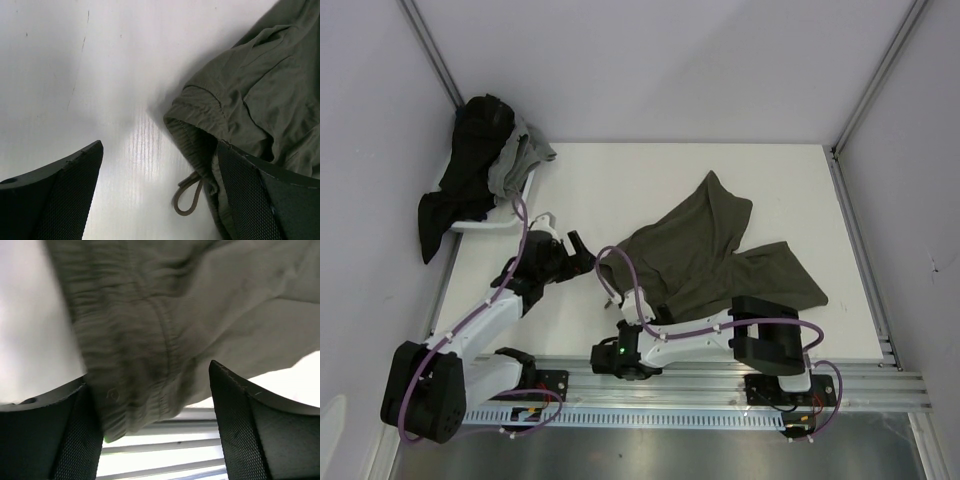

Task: Fold and stack the shorts
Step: Flatten the shorts out

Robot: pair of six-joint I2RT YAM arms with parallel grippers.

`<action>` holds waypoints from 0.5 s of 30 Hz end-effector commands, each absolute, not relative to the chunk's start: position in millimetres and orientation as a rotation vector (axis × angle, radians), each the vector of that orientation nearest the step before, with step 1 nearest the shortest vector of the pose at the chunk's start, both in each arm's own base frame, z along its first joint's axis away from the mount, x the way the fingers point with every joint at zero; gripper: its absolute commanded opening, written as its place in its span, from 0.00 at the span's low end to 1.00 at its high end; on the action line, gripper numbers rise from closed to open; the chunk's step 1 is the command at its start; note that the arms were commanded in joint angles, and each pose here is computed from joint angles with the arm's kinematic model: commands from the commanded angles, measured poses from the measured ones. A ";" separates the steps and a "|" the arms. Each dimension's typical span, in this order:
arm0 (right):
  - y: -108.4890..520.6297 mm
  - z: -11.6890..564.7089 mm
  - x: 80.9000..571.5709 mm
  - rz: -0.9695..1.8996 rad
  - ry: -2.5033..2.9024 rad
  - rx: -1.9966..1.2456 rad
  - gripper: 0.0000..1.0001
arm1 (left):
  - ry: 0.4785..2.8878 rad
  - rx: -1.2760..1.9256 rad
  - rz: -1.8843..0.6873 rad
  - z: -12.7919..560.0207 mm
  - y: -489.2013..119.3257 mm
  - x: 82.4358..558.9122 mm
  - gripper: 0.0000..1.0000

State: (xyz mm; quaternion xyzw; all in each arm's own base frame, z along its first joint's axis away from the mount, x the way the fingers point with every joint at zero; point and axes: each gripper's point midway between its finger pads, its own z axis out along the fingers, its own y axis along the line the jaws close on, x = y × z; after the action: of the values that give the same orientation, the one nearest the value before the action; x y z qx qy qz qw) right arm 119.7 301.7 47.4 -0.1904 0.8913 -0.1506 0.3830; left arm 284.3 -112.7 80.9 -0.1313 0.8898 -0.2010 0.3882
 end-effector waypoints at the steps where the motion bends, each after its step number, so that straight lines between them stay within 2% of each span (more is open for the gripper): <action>1: 284.7 65.6 131.5 -0.386 2.203 -0.378 0.76 | 2.227 -0.265 -0.469 81.0 -106.9 289.5 0.96; 4: 273.5 70.4 130.9 -0.360 2.205 -0.354 0.72 | 2.217 -0.222 -0.458 77.7 -108.6 289.1 0.94; 10: 257.4 72.5 131.9 -0.327 2.219 -0.338 0.51 | 2.183 -0.038 -0.444 80.2 -130.8 297.4 0.91; 15: 253.7 71.6 131.5 -0.306 2.233 -0.337 0.51 | 2.129 0.149 -0.432 89.5 -158.5 296.9 0.90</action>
State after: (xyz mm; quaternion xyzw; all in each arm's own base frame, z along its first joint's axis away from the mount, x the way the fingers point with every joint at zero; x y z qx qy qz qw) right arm 123.4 249.4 61.1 -0.1588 0.8950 -0.1471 0.3901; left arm 277.1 -143.5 59.9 0.0069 0.8968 -0.1823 0.4030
